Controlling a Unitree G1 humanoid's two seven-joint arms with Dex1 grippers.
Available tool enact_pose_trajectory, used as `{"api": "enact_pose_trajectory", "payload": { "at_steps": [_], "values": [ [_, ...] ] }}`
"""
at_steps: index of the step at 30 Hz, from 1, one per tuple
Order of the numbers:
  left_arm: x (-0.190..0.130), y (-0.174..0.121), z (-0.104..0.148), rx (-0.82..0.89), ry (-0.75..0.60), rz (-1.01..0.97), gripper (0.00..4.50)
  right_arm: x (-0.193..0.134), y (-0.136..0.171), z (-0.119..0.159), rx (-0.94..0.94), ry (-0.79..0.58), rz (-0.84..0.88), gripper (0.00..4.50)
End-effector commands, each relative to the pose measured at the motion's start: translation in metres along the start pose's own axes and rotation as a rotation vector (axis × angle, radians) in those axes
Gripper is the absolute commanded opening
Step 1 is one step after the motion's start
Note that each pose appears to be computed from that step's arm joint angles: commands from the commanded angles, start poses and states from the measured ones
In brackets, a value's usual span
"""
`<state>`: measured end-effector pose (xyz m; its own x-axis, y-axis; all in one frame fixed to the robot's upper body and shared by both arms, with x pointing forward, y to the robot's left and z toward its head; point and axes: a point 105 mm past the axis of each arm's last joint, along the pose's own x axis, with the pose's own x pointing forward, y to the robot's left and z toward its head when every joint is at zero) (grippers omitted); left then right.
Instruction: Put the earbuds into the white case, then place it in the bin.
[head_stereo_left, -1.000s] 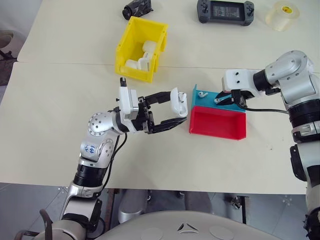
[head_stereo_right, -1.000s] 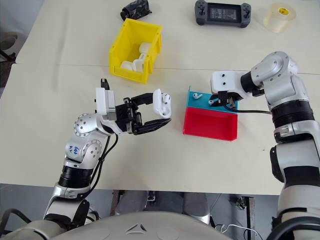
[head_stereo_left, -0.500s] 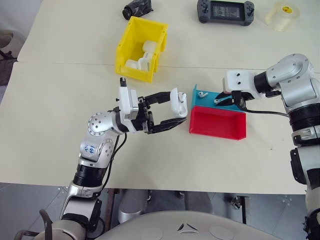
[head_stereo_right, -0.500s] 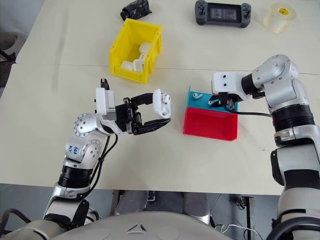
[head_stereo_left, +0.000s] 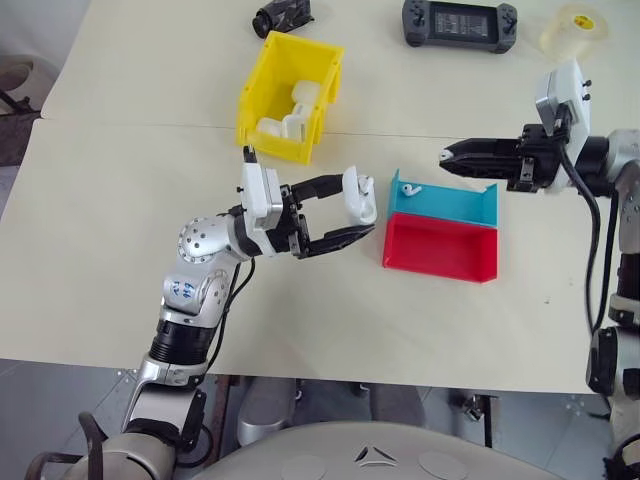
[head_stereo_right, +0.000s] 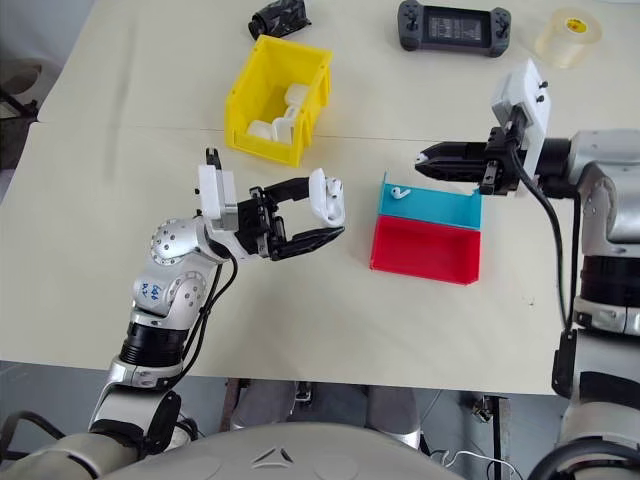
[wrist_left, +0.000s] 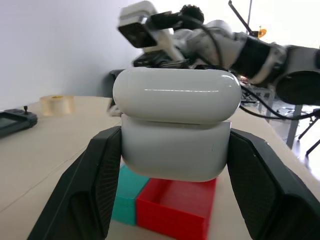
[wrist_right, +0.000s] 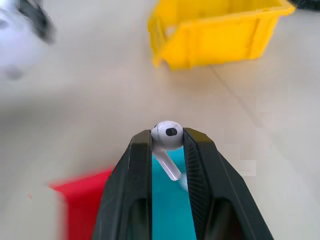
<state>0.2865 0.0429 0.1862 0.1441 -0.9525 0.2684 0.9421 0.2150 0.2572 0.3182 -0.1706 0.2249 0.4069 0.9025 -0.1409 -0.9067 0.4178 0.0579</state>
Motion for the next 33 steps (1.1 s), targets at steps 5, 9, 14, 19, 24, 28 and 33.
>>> {"api": "enact_pose_trajectory", "payload": {
  "at_steps": [5, 9, 14, 19, 24, 28, 33],
  "values": [
    [0.015, 0.007, 0.008, 0.043, -0.027, -0.013, 2.78, 0.013, 0.048, 0.020, 0.278, -0.319, 0.079, 0.54],
    [0.021, 0.008, 0.007, 0.046, -0.019, -0.020, 2.78, 0.022, 0.062, 0.020, 0.345, -0.409, 0.092, 0.54],
    [0.026, 0.012, 0.007, 0.045, -0.019, -0.004, 2.78, 0.029, 0.076, 0.018, 0.385, -0.441, 0.112, 0.54],
    [0.030, 0.015, 0.011, 0.033, -0.044, 0.015, 2.78, 0.031, 0.083, 0.011, 0.412, -0.431, 0.109, 0.54],
    [0.032, 0.015, 0.014, 0.028, -0.061, 0.018, 2.78, 0.031, 0.083, 0.003, 0.429, -0.415, 0.093, 0.54],
    [0.033, 0.014, 0.018, 0.022, -0.081, 0.010, 2.78, 0.031, 0.081, -0.003, 0.440, -0.420, 0.077, 0.54],
    [0.033, 0.014, 0.022, 0.006, -0.103, 0.013, 2.78, 0.033, 0.080, -0.015, 0.426, -0.388, 0.053, 0.54]
  ]
}}
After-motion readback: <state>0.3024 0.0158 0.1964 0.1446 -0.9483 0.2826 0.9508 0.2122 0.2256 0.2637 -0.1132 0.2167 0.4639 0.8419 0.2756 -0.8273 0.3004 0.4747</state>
